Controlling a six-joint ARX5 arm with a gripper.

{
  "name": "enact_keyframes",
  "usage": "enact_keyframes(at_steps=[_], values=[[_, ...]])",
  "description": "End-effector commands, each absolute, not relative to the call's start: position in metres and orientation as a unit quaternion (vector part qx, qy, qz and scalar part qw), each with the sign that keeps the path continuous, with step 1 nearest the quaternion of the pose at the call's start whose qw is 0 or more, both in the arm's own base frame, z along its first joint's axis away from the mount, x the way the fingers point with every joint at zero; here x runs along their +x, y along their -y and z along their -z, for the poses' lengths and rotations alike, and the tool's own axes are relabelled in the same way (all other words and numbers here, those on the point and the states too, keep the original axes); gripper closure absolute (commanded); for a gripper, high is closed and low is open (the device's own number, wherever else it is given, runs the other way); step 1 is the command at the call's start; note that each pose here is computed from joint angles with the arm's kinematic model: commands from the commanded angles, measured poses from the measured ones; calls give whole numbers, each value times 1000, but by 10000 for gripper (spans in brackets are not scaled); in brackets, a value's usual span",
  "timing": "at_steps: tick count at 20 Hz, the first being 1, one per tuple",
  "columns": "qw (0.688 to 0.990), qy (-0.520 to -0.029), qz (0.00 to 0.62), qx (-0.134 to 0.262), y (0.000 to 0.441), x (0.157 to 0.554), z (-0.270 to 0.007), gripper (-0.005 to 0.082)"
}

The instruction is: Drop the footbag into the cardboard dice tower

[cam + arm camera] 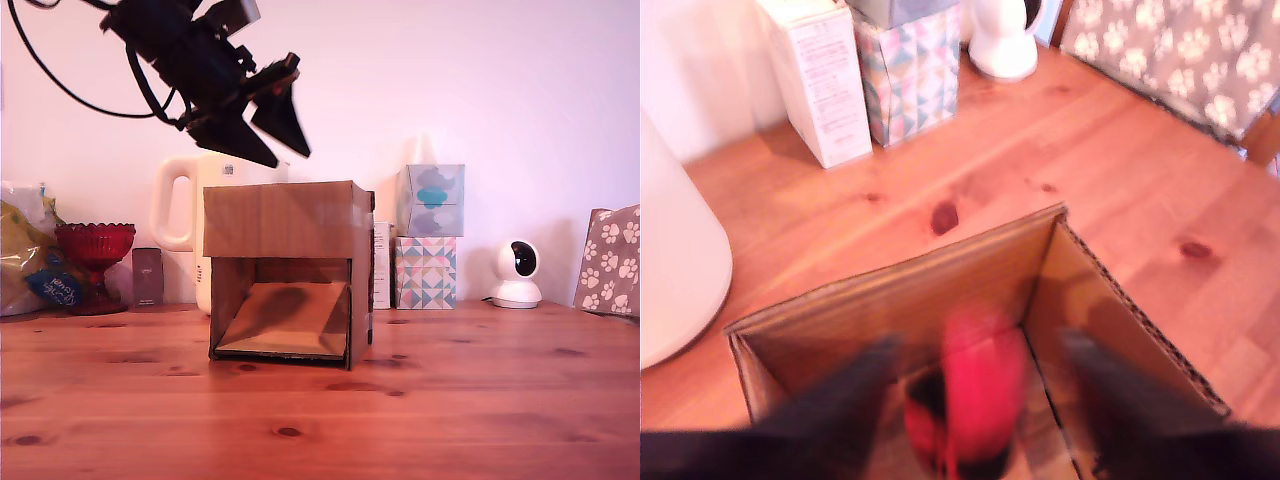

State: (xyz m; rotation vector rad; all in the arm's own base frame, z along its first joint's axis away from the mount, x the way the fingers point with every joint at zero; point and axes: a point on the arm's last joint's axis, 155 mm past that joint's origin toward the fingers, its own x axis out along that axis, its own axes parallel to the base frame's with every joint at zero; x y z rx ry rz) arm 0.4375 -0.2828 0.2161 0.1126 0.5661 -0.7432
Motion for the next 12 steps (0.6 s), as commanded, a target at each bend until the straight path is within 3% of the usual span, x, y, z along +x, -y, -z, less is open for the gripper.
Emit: enact_keyframes(at_steps=[1,2,3,5,7,12], values=[[890,-267,366,57,287,433,-226,46],[888,-273,366,58,286,428,-227,124],[883,-286,368,58,283,421,-226,274],[870,-314,375,59,278,404,-222,719],[856,-335,387,69,275,390,-217,790],[860,-320,391,73,266,372,-210,793]])
